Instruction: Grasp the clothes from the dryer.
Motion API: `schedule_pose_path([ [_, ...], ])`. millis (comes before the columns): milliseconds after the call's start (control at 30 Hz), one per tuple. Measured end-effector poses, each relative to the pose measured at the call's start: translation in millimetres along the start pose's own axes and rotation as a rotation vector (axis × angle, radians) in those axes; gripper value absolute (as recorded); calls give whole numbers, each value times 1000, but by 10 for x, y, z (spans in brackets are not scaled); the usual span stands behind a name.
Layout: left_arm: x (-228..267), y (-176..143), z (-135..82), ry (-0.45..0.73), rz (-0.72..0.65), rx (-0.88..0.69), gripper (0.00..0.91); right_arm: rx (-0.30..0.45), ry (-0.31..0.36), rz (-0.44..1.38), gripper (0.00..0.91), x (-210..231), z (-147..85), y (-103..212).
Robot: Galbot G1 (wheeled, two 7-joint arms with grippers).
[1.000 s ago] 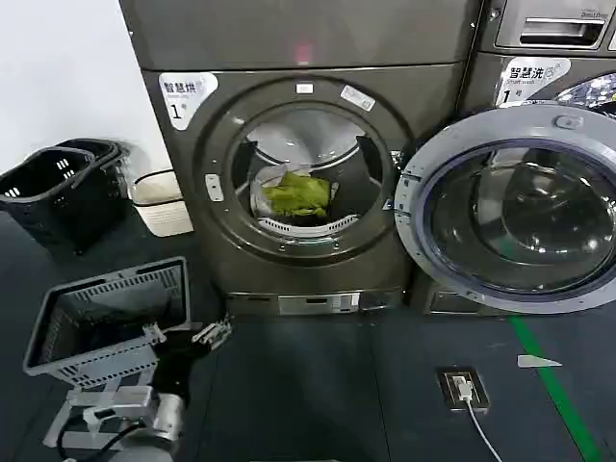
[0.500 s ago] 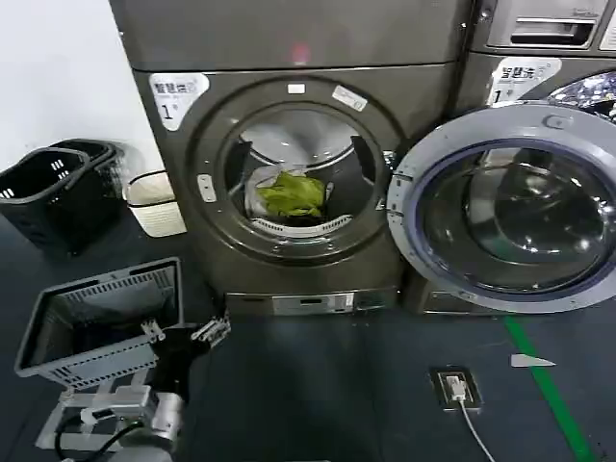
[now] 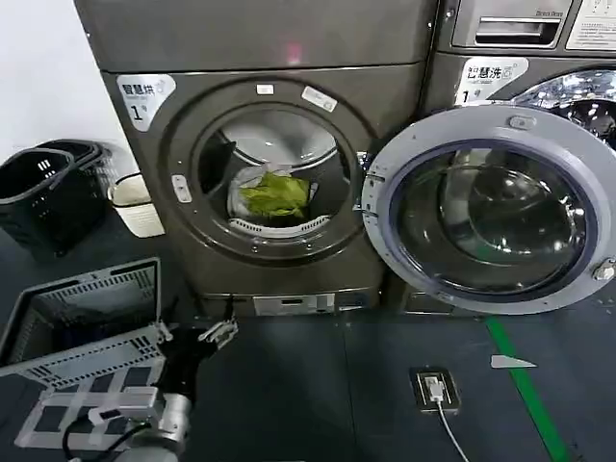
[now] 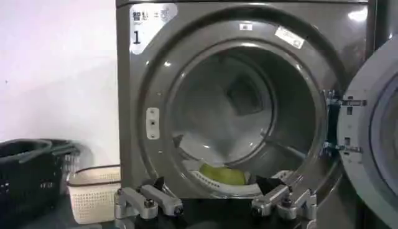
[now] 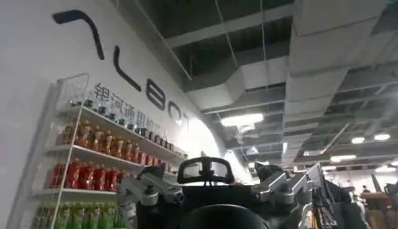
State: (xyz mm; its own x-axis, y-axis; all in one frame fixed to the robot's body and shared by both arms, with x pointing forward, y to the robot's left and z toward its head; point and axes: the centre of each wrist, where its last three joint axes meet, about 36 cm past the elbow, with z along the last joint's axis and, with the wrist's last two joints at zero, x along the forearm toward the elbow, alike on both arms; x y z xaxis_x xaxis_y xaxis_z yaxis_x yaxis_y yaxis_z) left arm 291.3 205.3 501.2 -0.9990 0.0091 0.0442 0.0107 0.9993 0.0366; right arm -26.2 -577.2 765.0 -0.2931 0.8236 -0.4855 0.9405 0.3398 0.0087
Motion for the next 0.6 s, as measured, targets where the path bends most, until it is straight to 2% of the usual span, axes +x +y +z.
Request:
schedule_pose_path([
  [600, 56, 6, -50, -15, 11, -4, 907, -25, -53, -39, 907, 17, 29, 15],
])
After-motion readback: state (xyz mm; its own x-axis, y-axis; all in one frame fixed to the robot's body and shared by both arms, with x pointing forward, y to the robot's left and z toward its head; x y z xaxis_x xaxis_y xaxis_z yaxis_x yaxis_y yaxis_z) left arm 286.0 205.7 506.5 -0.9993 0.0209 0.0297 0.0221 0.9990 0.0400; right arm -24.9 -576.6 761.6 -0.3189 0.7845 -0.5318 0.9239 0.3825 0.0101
